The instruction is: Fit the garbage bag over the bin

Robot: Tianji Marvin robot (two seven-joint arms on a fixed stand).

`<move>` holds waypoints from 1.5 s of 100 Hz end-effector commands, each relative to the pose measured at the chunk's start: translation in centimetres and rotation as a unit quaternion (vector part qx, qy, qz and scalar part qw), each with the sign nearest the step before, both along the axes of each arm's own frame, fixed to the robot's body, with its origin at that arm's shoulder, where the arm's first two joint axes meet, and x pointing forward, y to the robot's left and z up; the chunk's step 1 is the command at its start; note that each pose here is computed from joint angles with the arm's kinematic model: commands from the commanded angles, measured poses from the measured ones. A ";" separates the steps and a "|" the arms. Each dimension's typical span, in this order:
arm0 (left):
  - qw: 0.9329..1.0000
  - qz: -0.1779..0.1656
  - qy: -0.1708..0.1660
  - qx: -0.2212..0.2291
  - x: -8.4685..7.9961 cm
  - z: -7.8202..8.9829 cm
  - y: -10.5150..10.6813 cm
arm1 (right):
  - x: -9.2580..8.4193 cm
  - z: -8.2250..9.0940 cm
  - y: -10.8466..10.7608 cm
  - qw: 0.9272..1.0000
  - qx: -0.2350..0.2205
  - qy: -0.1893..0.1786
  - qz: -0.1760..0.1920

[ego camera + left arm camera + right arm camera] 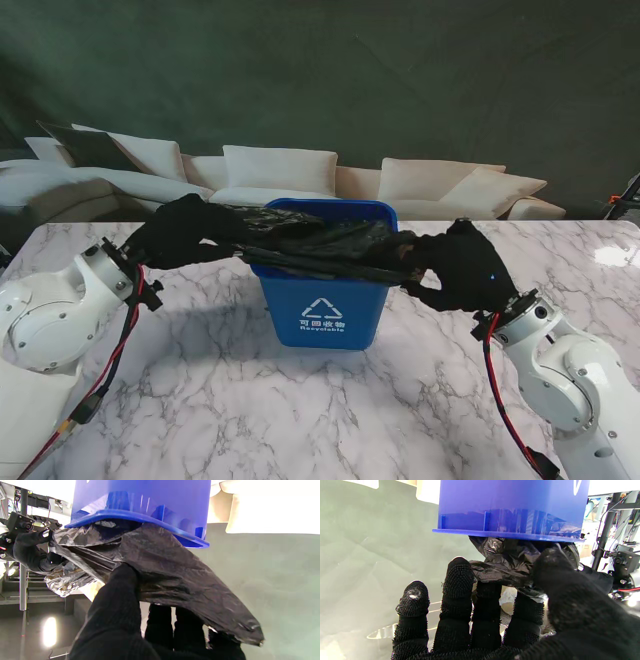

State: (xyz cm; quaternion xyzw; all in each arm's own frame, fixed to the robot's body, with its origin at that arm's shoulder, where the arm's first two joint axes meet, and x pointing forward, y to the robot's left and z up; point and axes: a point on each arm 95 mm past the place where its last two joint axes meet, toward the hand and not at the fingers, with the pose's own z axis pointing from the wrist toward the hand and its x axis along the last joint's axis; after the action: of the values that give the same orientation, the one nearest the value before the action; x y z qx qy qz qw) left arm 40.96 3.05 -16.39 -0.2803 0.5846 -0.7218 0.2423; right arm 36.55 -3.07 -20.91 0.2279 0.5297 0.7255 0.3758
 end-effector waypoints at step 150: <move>0.997 -0.003 0.050 0.066 -1.1 -6.1 0.6 | -0.8 -5.0 -1.7 0.973 0.128 0.191 -0.002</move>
State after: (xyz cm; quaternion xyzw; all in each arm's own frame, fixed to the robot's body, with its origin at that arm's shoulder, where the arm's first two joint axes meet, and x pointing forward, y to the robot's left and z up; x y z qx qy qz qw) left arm 39.69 3.66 -21.94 -0.2897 0.6338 -0.6788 0.2315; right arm 36.14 -4.67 -25.64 0.4051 0.4941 0.7321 0.2361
